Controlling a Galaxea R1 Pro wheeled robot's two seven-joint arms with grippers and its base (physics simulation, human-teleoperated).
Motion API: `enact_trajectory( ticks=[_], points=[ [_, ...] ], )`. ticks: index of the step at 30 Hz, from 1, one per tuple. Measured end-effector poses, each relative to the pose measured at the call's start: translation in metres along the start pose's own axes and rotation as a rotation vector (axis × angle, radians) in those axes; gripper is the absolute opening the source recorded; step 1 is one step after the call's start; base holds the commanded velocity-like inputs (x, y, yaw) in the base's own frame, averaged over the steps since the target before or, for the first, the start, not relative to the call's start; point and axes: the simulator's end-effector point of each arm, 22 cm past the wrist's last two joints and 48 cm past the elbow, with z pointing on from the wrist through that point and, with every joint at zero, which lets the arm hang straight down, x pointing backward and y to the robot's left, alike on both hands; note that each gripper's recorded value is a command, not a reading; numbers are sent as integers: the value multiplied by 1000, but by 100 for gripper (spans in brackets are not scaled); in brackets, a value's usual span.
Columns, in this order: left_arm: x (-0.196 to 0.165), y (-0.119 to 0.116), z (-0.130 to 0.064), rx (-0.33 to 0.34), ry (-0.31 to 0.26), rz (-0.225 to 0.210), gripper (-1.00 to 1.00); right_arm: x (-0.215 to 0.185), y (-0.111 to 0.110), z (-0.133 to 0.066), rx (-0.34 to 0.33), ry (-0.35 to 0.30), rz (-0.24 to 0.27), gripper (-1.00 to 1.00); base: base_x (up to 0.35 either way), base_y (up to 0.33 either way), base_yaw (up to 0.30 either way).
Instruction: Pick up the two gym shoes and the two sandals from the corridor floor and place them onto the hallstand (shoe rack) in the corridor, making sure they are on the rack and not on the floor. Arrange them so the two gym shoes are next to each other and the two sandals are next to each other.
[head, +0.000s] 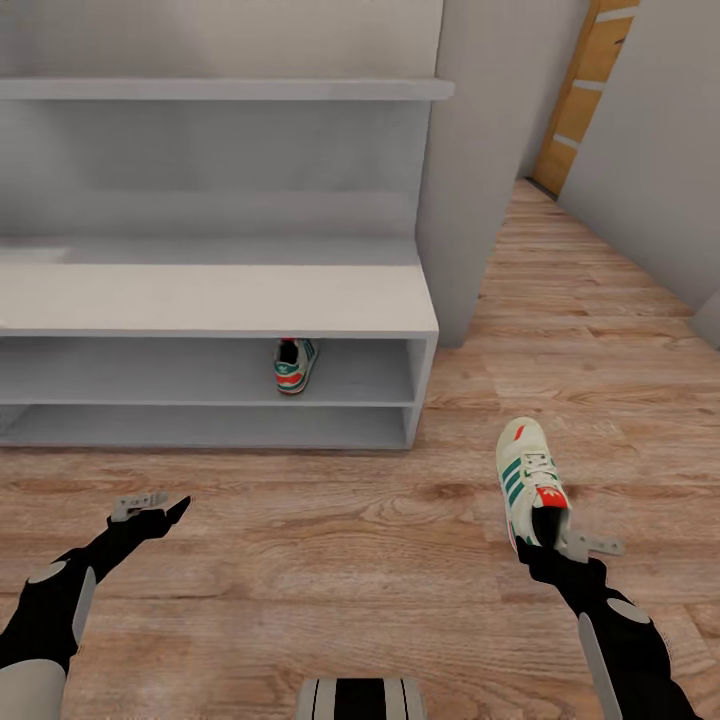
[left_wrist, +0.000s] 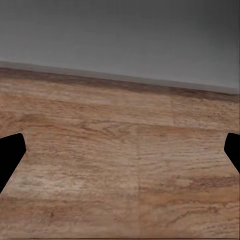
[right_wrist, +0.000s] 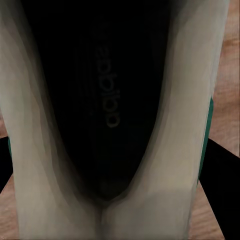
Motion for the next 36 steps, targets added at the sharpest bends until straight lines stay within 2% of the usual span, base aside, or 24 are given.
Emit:
enact_trajectory(
  ticks=[24,36],
  points=[
    [0,0,0,0,1,-1,100,0,-1,0,1,0,1,-100,-243,233,0],
    [1,0,0,0,2,-3,100,0,0,0,0,0,0,-100,-142,282,0]
  ],
)
